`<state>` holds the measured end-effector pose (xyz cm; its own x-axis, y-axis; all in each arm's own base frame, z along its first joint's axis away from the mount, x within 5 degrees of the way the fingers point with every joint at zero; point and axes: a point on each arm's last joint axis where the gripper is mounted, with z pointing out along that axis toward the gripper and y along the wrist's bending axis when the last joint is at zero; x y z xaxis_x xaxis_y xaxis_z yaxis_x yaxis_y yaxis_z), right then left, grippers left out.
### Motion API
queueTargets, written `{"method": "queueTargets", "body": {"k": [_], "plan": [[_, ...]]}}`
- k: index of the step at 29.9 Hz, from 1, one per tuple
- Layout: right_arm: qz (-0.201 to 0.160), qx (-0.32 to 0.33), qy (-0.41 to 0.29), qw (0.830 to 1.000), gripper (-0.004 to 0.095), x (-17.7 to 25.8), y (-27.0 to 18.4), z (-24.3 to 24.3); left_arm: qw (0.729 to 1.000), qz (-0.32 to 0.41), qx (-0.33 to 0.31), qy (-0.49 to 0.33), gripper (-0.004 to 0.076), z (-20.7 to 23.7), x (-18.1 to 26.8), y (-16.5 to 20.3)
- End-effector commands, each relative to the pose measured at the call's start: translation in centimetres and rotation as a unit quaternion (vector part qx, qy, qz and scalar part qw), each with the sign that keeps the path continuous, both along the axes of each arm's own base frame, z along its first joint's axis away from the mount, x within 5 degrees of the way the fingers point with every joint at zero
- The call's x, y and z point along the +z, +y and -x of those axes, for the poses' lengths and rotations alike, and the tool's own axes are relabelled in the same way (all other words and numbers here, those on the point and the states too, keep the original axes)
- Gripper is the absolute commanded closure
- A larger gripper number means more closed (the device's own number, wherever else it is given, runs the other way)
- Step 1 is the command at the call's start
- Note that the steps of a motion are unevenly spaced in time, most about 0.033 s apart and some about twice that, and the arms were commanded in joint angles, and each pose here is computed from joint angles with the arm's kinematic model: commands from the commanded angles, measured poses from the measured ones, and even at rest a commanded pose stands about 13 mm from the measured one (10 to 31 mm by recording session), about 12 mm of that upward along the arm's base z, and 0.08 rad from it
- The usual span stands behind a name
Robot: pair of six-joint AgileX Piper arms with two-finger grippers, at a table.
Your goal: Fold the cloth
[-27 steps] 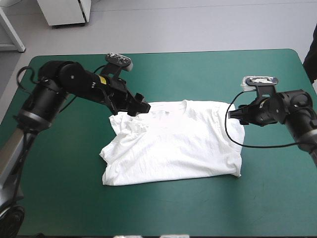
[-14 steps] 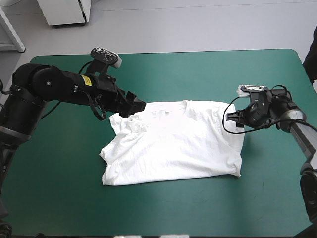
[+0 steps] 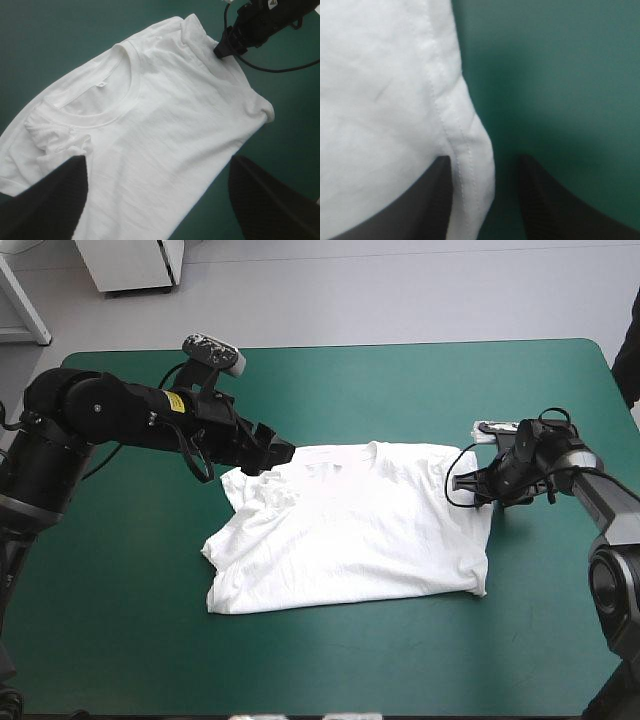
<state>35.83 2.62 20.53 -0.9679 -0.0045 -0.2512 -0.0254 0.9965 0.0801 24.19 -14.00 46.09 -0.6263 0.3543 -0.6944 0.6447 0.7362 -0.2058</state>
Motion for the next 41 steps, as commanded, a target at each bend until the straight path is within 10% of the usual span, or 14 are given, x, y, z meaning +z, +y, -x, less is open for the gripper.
{"method": "queueTargets", "body": {"k": [1,4,26,41], "plan": [[-0.03,-0.012,0.03,0.999,0.0737,-1.1,0.5,0.0,0.999,0.039,-0.003,-0.034,0.0157,1.2,2.0,0.1],[-0.028,-0.005,0.034,0.999,0.0928,-1.4,0.5,0.0,0.999,0.037,-0.005,-0.031,0.0157,1.3,2.0,0.1],[-0.07,0.099,-0.065,0.99,0.0921,8.9,6.1,1.3,0.999,0.011,-0.001,-0.04,0.016,2.3,2.3,0.9],[-0.056,0.134,-0.052,0.988,0.0921,4.3,9.3,-0.8,0.999,0.002,-0.003,-0.032,0.016,2.4,2.1,1.0]]}}
